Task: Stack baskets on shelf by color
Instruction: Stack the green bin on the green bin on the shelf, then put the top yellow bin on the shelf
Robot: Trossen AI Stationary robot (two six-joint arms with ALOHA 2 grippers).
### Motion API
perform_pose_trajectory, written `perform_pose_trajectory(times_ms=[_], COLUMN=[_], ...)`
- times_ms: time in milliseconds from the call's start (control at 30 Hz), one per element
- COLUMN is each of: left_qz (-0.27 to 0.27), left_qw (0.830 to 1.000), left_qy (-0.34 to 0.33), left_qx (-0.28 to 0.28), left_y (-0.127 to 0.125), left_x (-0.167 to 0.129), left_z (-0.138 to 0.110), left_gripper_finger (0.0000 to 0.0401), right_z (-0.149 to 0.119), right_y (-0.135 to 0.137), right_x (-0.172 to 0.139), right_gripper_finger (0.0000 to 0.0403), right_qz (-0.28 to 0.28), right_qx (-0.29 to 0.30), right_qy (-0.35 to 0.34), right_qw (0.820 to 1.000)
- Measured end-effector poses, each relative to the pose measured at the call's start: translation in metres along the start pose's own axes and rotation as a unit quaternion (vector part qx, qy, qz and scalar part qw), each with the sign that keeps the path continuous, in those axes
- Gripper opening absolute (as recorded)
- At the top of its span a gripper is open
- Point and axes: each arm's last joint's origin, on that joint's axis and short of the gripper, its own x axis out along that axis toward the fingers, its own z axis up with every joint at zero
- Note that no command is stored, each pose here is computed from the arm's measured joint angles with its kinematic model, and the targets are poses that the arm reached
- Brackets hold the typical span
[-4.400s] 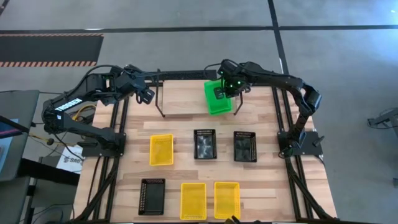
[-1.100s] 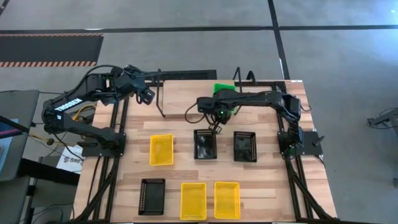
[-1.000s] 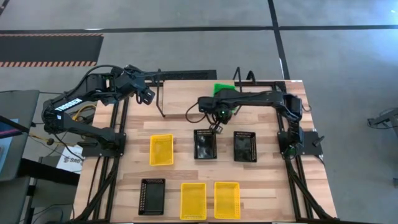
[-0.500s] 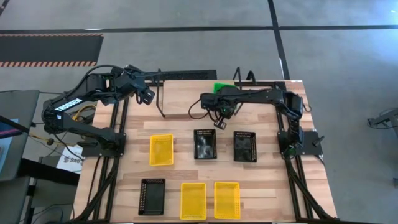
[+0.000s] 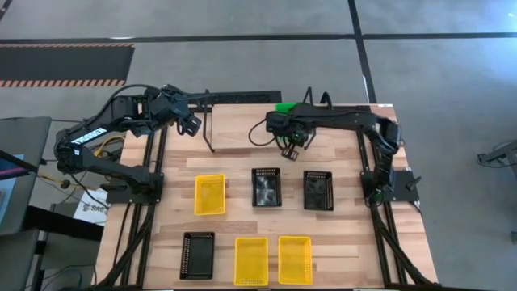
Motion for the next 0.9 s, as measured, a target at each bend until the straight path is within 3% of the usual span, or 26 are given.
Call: perform_pose_trajectory(times_ms=[233,467,667,900], left_qz=[0.003,0.001,-0.029,-0.02], left_qw=[1.0,0.999,0.996,0.993], left_qy=[0.02,0.05,0.063,0.07], left_qx=[0.012,0.021,0.06,0.095], left_y=[0.002,0.004,-0.001,-0.006], left_x=[0.0,-0.001,-0.004,-0.017], left_z=[-0.004,-0.01,-0.013,-0.029], left_gripper_finger=[0.0224,0.0224,0.0224,0.0224], right_z=[-0.03,-0.094,-0.146,-0.173], right_y=[0.009,-0.005,-0.016,-0.012], right_x=[-0.072,-0.137,-0.167,-0.182], right_gripper_finger=[0.0,0.0015,0.0015,0.0015], right_qz=[0.046,0.039,0.07,0.112], right_qx=[0.06,0.205,0.309,0.33], right_qy=[-0.105,-0.203,-0.245,-0.276], right_qw=[0.992,0.957,0.916,0.896])
